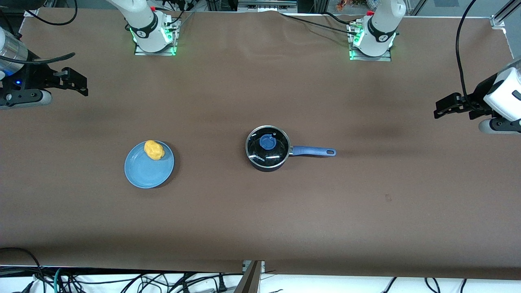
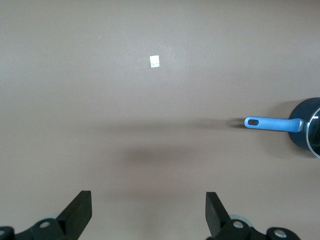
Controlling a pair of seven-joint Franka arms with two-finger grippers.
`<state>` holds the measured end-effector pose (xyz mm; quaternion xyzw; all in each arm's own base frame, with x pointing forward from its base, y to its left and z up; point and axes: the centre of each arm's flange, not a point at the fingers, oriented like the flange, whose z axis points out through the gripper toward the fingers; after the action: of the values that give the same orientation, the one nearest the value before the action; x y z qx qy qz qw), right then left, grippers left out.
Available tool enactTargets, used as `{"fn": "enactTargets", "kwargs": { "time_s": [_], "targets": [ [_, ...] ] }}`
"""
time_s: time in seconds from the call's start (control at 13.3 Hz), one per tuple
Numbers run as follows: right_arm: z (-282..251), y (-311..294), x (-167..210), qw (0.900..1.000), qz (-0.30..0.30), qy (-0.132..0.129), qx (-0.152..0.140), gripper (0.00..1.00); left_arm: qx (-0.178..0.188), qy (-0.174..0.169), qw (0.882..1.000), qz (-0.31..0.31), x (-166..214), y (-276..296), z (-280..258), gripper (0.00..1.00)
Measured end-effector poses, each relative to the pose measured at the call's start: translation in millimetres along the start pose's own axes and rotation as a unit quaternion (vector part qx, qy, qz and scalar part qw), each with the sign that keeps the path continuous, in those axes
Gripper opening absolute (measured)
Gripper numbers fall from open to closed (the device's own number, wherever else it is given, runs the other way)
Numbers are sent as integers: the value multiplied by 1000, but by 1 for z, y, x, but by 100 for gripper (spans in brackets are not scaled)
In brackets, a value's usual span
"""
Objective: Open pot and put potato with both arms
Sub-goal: 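Reach the left gripper to the blue knob of the glass lid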
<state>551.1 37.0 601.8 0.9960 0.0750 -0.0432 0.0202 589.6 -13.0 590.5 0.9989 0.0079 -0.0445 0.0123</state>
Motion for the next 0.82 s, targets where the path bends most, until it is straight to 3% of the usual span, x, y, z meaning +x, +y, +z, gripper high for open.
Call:
{"fn": "enactTargets", "kwargs": {
  "time_s": [0.53, 0.82],
  "targets": [
    [0, 0, 0, 1000, 0, 0, 0, 100, -6, -4, 1000, 12, 1, 20, 8, 100],
    [0, 0, 0, 1000, 0, 0, 0, 100, -17, 12, 999, -42, 4, 119, 34, 100]
  ]
}}
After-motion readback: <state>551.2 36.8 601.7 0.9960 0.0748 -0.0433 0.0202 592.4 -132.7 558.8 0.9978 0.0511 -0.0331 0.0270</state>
